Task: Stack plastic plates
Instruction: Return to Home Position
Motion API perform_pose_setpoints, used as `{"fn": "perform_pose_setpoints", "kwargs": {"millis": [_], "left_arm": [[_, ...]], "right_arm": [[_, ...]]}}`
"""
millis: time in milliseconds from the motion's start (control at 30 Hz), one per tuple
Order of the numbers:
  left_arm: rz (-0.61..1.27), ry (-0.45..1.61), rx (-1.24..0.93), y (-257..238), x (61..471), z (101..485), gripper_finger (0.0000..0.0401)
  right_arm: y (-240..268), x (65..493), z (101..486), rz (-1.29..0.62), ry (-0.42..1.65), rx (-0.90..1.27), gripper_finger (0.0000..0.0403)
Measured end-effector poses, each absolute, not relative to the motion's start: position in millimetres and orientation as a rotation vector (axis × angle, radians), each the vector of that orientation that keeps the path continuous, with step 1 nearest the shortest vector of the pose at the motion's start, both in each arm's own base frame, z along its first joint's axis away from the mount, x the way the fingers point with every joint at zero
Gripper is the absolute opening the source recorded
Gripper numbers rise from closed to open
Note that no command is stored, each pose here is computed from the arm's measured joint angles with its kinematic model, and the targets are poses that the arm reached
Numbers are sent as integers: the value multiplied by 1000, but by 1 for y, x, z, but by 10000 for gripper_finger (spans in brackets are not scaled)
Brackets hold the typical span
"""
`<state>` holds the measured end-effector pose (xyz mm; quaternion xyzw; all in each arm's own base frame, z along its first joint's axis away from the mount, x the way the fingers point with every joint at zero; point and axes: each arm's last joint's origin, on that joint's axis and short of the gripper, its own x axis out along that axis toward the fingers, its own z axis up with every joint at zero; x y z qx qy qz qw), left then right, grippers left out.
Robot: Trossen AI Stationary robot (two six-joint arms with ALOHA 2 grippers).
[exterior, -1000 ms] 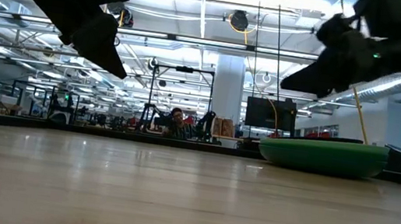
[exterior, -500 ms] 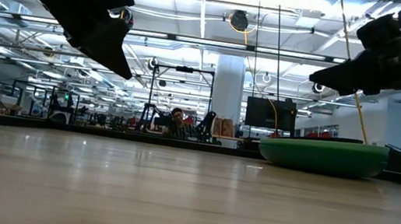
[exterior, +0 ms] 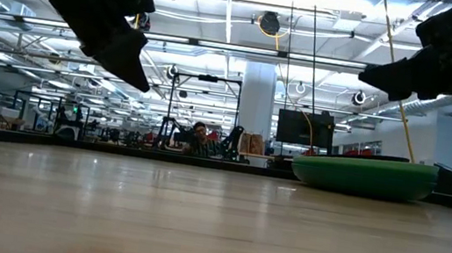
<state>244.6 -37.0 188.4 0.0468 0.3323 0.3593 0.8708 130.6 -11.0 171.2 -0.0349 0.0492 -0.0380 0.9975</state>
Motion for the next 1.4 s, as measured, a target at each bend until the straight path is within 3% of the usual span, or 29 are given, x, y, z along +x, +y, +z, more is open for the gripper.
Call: {"fn": "perform_pose_setpoints", "kwargs": {"millis": [600,1400], "left_arm": [[748,705,132,-33,246,189,214],[694,750,340,-8,246,208,214]], "right_arm": [[-10,108,177,-114,54,-89,98],[-18,90,169,-439,129,-159,98]]}}
